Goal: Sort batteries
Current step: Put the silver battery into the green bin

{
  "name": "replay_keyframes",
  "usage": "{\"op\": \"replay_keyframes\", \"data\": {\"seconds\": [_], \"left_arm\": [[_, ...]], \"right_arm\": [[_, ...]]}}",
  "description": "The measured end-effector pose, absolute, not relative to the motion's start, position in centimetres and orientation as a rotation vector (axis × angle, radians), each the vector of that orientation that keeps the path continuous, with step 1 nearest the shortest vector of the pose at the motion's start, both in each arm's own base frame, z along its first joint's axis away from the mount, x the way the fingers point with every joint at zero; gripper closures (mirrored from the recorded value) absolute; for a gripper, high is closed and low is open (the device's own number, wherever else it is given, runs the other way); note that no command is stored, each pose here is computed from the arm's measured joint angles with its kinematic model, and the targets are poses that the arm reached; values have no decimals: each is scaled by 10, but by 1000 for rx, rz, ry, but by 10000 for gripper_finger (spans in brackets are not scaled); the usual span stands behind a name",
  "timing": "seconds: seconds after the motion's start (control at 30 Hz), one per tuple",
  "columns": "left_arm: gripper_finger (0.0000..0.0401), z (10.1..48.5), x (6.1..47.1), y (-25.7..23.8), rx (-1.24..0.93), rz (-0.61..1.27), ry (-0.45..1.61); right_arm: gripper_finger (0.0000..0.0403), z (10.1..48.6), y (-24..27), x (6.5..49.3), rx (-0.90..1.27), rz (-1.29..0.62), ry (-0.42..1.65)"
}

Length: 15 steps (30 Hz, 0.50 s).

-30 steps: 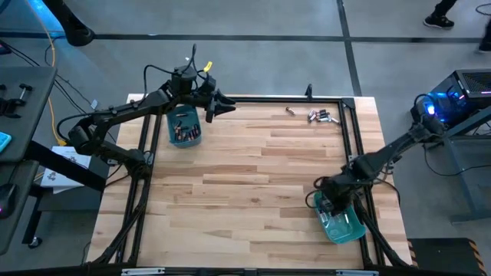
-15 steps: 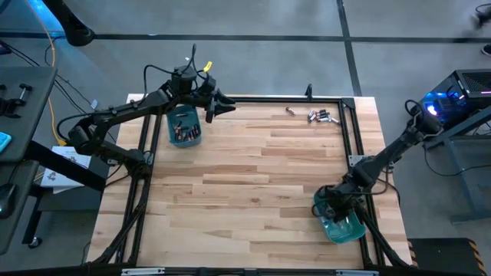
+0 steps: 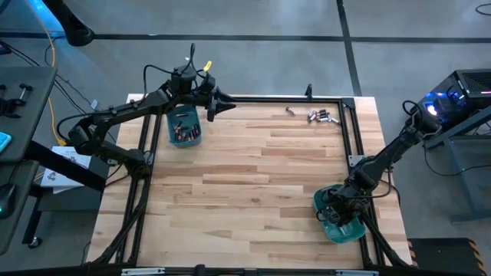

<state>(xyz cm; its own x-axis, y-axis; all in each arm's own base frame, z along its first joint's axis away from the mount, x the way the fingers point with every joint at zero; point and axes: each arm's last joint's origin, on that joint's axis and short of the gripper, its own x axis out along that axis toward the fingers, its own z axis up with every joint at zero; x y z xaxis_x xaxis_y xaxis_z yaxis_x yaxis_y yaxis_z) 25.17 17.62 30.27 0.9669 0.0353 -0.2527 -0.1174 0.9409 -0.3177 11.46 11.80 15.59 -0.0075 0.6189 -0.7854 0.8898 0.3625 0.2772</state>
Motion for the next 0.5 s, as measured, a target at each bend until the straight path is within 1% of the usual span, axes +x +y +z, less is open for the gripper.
{"op": "replay_keyframes", "data": {"seconds": [0.13,0.23,0.4,0.5], "left_arm": [[236,303,251,177,-336,81,244],[236,303,251,177,-336,82,244],[236,303,251,177,-336,82,243],[236,304,251,177,-329,81,234]], "right_arm": [[262,156,117,115,1368,-389,1730],[258,162,117,119,1408,-403,1732],[264,202,124,137,1461,-214,1644],[265,231,120,151,1501,-136,1489]]}}
